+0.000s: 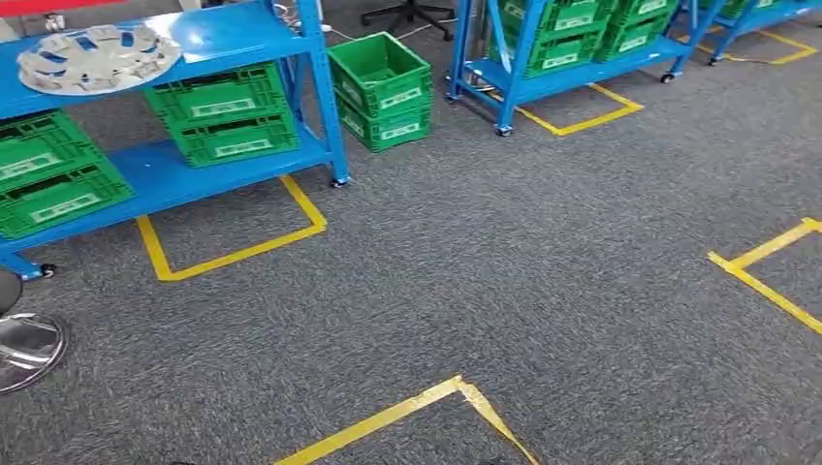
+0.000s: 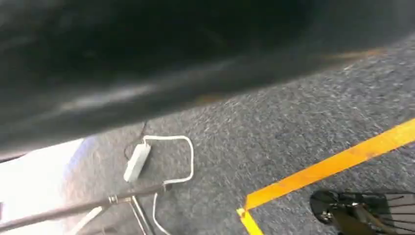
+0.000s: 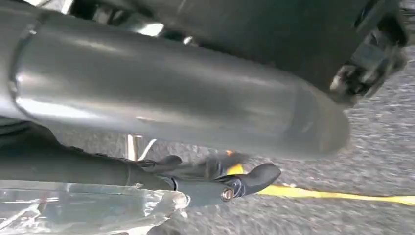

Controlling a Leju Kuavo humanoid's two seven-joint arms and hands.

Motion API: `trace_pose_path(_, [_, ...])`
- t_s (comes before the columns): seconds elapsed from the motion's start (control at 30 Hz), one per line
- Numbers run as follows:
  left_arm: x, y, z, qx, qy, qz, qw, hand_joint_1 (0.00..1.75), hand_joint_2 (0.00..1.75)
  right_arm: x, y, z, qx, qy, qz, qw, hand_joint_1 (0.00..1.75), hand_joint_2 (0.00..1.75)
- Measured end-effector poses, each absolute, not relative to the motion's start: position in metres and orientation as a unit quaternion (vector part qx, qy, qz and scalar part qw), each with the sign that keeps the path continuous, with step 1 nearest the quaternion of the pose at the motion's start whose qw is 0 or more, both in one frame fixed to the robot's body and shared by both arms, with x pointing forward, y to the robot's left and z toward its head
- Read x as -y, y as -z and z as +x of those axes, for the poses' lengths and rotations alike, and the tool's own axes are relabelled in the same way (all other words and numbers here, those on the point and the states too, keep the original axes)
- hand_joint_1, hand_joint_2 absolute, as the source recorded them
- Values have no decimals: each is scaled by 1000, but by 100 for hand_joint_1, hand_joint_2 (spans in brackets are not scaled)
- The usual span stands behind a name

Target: Take the parts from the cabinet and place them on the table.

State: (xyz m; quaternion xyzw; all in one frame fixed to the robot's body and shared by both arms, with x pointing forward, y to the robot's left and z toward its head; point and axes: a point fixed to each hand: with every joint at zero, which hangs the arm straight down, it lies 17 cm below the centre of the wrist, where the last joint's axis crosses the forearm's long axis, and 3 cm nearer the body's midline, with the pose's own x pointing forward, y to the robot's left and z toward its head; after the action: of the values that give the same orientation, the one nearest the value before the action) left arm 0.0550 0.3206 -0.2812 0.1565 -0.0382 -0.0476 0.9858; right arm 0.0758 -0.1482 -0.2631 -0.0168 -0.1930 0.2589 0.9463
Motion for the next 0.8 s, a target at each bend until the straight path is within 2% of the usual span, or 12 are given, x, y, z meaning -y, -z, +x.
trace_pose_path(0.8, [-318,281,55,38,48,154,986,0,0,150,264,72,192,-258,-18,947,0,0])
